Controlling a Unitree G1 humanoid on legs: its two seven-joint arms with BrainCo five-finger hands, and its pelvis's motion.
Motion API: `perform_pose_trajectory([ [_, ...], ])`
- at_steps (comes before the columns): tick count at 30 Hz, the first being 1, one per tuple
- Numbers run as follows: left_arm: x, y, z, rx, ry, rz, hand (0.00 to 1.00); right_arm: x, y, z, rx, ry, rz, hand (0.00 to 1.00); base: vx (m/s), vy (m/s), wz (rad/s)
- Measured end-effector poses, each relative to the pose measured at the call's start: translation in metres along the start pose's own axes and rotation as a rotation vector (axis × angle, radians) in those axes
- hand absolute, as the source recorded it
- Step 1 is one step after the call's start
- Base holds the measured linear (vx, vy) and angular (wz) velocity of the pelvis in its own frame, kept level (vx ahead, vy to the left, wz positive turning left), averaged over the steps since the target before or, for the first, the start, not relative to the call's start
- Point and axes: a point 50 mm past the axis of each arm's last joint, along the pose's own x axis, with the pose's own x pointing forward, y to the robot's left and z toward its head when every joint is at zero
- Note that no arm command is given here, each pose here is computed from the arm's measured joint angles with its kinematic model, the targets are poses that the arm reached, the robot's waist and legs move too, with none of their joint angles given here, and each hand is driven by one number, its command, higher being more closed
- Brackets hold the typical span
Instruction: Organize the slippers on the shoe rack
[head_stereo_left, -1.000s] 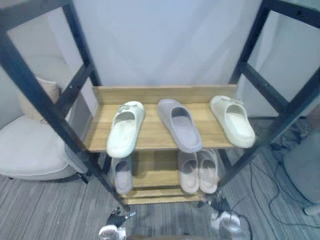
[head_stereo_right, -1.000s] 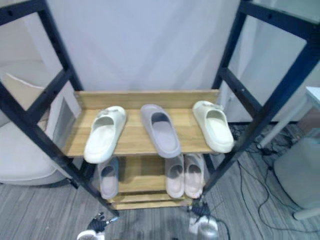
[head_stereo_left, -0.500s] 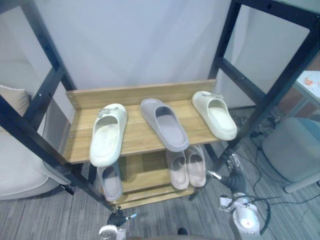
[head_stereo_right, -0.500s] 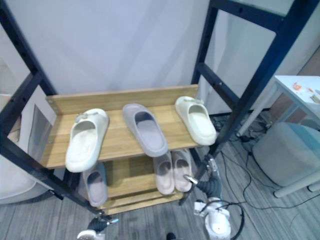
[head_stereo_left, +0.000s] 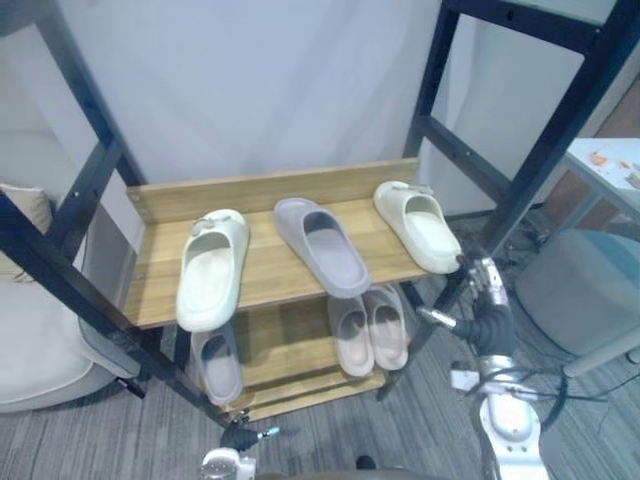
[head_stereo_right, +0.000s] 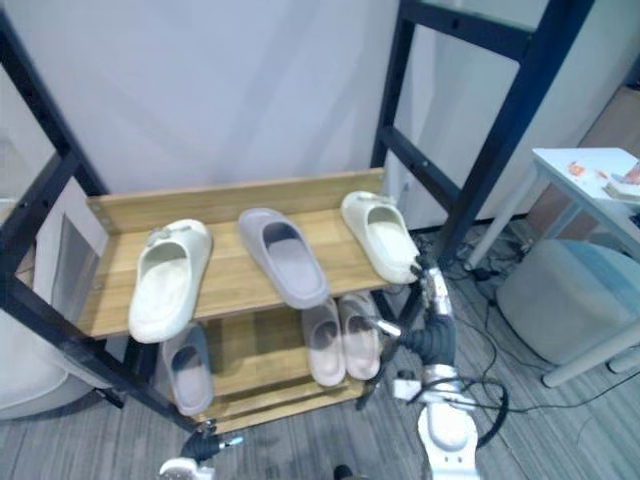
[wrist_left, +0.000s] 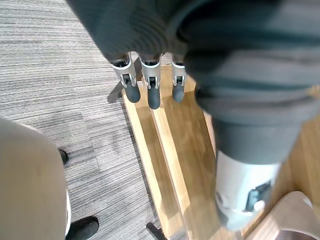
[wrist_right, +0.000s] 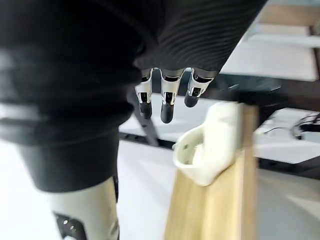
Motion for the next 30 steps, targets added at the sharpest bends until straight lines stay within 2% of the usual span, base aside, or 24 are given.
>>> perform_pose_trajectory([
  [11, 0.001, 0.001, 0.004, -0.006, -0.017, -0.009, 0.0, 0.041, 0.003, 0.013, 0.04, -0.125, 0.051, 0.0, 0.02, -0.021, 0.17],
  [30, 0.002, 0.002, 0.014, -0.016, -0.054, -0.005, 0.0, 0.097, 0.018, -0.006, 0.003, -0.035, 0.103, 0.0, -0.01, -0.006, 0.07],
])
